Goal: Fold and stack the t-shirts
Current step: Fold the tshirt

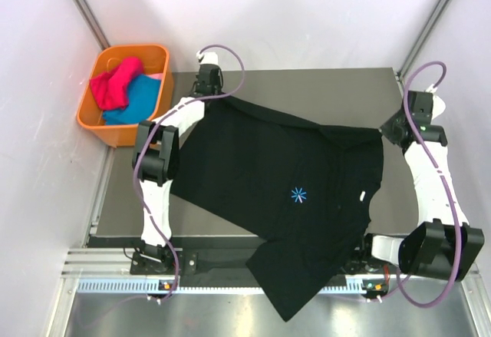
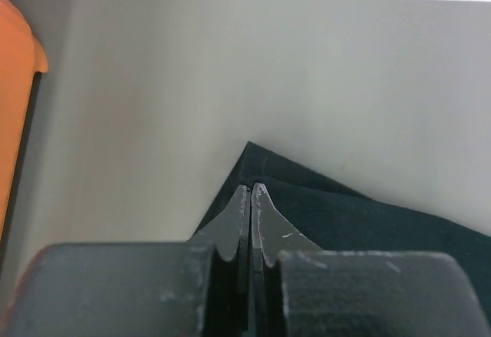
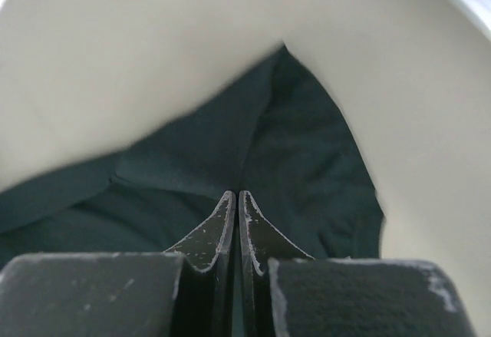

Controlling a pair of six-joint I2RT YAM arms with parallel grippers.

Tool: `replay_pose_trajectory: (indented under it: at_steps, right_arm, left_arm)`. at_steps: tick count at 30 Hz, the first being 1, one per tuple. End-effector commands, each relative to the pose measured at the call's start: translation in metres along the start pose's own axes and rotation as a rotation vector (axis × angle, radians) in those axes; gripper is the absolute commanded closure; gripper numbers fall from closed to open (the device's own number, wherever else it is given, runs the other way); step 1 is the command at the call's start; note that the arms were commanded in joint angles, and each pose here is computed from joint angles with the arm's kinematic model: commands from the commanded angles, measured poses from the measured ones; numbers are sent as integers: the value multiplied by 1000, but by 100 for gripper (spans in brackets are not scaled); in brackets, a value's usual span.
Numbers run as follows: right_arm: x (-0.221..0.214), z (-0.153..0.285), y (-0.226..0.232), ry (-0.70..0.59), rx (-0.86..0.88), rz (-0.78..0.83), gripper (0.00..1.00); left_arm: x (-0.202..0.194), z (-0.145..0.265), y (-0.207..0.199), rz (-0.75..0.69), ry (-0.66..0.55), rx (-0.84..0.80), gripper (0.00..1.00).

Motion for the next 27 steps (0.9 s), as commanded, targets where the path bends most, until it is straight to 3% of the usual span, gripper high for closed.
replay_pose_trajectory:
  at_steps: [1, 11, 18, 27]
  right_arm:
    - [-24, 21, -10, 88, -27, 12, 100]
    - [-65, 45, -28, 237, -41, 82, 100]
    - [-64, 56, -29, 251, -20, 112, 100]
    - [-96, 58, -33, 385, 12, 110, 100]
  left_arm:
    - [7, 17, 1, -4, 41, -20, 100]
    - [-4, 26, 20, -43, 208, 12, 100]
    - [13, 33, 29, -30, 197, 82, 100]
    - [13, 31, 39, -20, 230, 106, 100]
Point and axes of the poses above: each gripper's point midway between its finger pads, its own z axis back along the fingers, its own y axis along the line the jaws close on, x = y × z, the point moved 7 cm from there along z, back along the fingers, and after that the axes turned 13 degrees about z, right-handed, at the moved point
